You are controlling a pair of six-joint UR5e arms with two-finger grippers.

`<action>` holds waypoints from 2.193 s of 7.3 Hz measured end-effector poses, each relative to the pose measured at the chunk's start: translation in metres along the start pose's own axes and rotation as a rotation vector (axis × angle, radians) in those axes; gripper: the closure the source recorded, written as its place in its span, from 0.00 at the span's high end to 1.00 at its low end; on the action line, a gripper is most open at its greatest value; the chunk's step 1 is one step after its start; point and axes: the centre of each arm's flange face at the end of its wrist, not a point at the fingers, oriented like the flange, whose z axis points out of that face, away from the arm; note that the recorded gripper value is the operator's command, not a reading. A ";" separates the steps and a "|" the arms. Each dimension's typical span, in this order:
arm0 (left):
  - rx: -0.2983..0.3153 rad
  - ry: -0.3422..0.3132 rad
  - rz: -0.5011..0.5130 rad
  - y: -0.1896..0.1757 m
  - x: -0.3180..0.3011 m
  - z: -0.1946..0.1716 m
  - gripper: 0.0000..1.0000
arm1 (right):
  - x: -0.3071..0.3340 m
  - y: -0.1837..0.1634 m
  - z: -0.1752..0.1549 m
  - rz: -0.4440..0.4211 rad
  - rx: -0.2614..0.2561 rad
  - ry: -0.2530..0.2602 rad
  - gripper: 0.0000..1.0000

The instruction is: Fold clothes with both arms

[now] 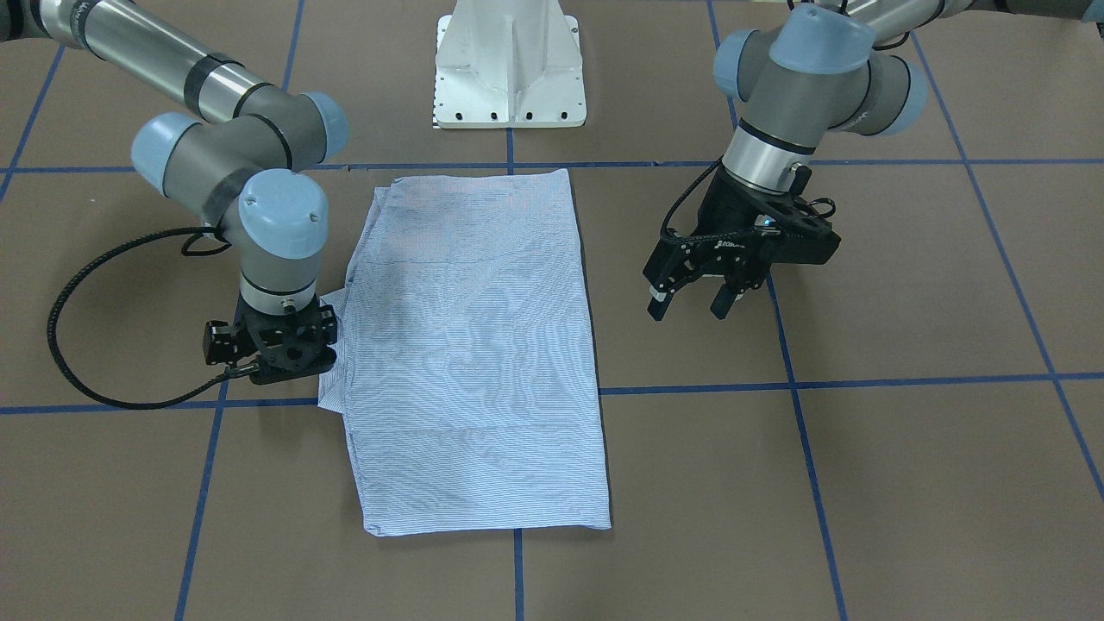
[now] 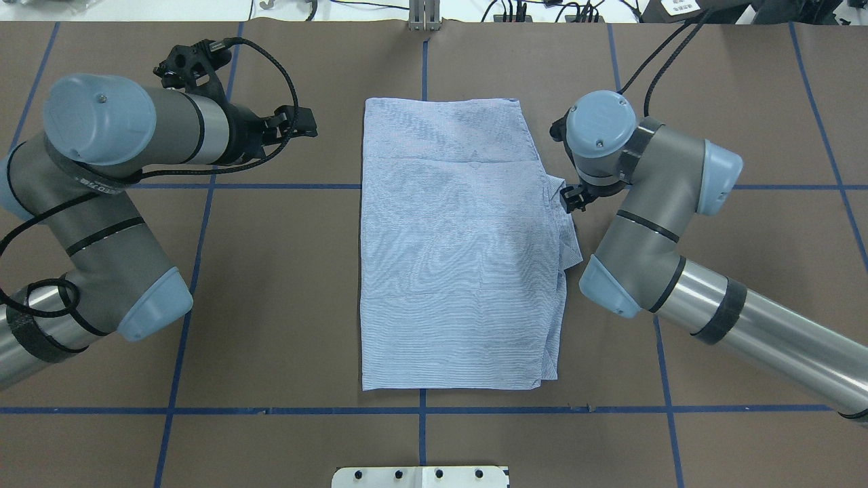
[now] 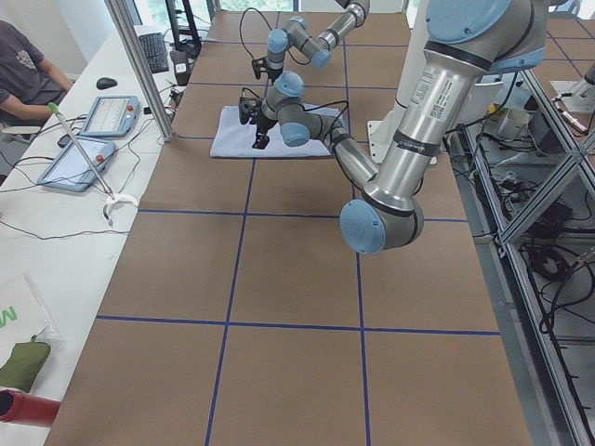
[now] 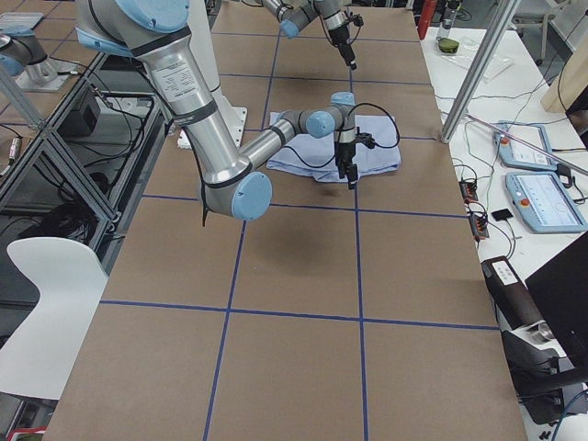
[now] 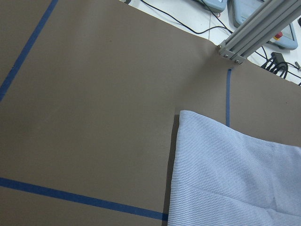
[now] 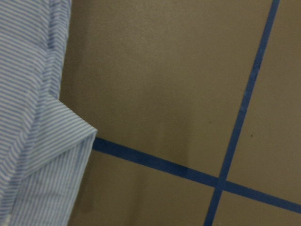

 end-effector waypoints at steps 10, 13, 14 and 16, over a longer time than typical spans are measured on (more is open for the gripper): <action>-0.318 -0.014 -0.153 0.199 0.023 0.025 0.98 | 0.001 0.081 -0.166 0.241 0.019 -0.465 1.00; -0.386 -0.051 -0.162 0.271 0.017 0.029 0.91 | 0.000 0.090 -0.190 0.292 0.022 -0.516 1.00; -0.402 -0.061 -0.151 0.284 0.013 0.030 0.90 | -0.002 0.090 -0.194 0.303 0.022 -0.523 1.00; -0.412 -0.067 -0.143 0.294 0.011 0.030 0.86 | -0.005 0.090 -0.197 0.317 0.019 -0.529 1.00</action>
